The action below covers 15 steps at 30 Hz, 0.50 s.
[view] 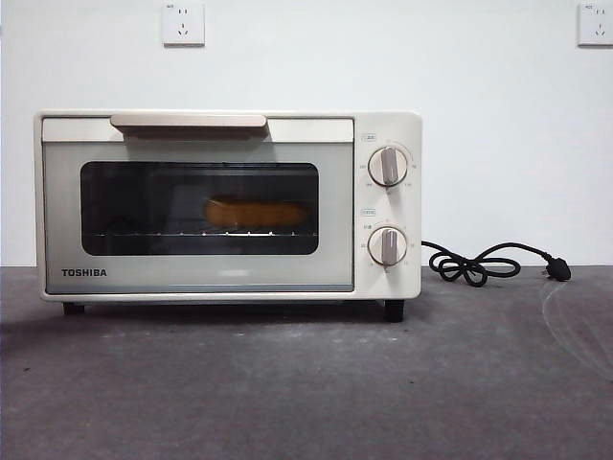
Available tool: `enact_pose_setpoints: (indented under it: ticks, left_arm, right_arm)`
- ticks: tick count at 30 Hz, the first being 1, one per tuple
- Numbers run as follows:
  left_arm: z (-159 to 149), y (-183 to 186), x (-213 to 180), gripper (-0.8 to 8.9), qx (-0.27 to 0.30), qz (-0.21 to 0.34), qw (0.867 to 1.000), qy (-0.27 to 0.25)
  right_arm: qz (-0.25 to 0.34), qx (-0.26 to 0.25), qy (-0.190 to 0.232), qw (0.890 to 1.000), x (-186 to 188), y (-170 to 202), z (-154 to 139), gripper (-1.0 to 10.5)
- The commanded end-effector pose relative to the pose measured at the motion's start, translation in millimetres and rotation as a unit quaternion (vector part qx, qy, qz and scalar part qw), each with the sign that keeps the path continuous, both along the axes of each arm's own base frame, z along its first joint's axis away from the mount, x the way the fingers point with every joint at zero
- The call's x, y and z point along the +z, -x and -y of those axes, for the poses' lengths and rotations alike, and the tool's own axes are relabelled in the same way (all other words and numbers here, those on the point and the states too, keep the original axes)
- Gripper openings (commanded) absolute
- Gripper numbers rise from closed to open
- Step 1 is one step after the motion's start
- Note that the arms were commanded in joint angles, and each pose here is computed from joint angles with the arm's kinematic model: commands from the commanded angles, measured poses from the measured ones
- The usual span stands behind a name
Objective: Take the corn from the table,put the corn in the oven
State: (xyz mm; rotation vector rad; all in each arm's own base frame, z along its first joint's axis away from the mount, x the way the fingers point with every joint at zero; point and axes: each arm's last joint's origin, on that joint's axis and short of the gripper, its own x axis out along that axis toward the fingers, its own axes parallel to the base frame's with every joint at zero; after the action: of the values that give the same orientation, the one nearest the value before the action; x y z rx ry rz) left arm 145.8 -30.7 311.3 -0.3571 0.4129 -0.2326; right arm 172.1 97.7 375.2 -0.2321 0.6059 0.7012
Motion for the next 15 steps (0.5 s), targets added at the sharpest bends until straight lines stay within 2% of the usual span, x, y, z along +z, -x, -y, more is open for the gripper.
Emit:
enact_pose_setpoints:
  ticks: [1,15]
  left_arm:
    - [5.3,0.6,0.7,-0.04,-0.021,0.005,1.000,-0.009]
    - [10.2,-14.9,-9.8,-0.04,-0.026,-0.032,0.999,-0.016]
  right_arm:
    - [-0.001,-0.004,-0.004,1.000,0.3,-1.2,-0.4,-0.2]
    - [0.001,-0.008,-0.001,1.000,0.3,-1.3,-0.2,-0.2]
